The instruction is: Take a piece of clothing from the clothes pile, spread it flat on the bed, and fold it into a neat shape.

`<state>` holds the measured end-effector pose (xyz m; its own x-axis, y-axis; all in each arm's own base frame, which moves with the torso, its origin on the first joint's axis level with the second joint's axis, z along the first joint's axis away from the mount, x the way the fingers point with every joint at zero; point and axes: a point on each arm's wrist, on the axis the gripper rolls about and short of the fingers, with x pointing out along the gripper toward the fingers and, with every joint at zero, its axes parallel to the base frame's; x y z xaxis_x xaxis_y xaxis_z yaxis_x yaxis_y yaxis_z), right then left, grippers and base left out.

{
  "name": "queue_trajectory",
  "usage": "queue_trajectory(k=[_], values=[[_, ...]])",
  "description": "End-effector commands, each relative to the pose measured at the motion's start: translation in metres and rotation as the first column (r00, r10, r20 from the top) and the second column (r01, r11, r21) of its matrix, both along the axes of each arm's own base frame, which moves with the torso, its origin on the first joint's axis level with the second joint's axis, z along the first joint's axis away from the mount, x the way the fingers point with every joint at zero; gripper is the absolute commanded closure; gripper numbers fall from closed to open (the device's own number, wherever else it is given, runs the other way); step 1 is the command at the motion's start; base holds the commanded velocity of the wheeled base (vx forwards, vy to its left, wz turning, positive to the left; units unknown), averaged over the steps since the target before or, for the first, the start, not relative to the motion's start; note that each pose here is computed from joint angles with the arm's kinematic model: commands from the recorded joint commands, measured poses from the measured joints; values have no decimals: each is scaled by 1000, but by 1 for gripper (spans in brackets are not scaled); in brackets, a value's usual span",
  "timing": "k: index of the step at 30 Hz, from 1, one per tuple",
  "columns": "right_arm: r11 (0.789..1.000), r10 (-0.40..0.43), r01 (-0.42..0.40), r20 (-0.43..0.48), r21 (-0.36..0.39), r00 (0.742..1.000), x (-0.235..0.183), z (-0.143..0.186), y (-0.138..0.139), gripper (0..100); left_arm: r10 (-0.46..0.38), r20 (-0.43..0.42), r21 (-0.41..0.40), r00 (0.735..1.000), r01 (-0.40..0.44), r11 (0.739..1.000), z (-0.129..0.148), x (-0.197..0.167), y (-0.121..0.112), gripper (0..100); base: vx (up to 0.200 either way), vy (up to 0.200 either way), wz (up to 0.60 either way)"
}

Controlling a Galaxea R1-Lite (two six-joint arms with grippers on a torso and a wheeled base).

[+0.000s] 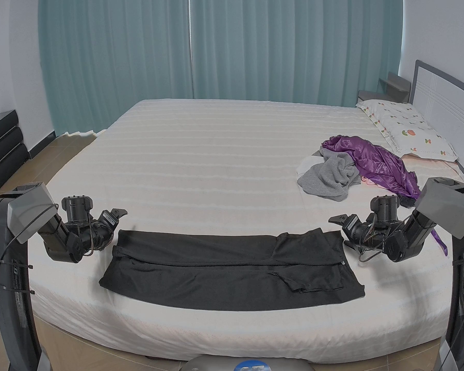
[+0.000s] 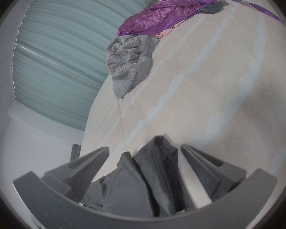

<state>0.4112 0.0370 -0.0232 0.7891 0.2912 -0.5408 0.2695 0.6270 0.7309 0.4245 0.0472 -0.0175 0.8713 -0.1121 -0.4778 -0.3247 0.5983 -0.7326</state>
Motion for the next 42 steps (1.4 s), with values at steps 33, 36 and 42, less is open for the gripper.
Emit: queue_trajectory(k=[33, 36, 42], values=[[1000, -8, 12, 173, -18, 985, -8, 23, 3, 0, 15, -11, -3, 1000, -15, 1000, 7, -10, 0, 0, 0, 0, 0], [997, 81, -83, 186, 2, 979, -19, 29, 9, 0, 15, -14, -3, 1000, -15, 1000, 9, -13, 0, 0, 0, 0, 0], [985, 170, -165, 187, -42, 968, -28, 19, 16, 0, 17, -13, -4, 1000, -17, 1000, 10, -13, 1, 0, 0, 0, 0]])
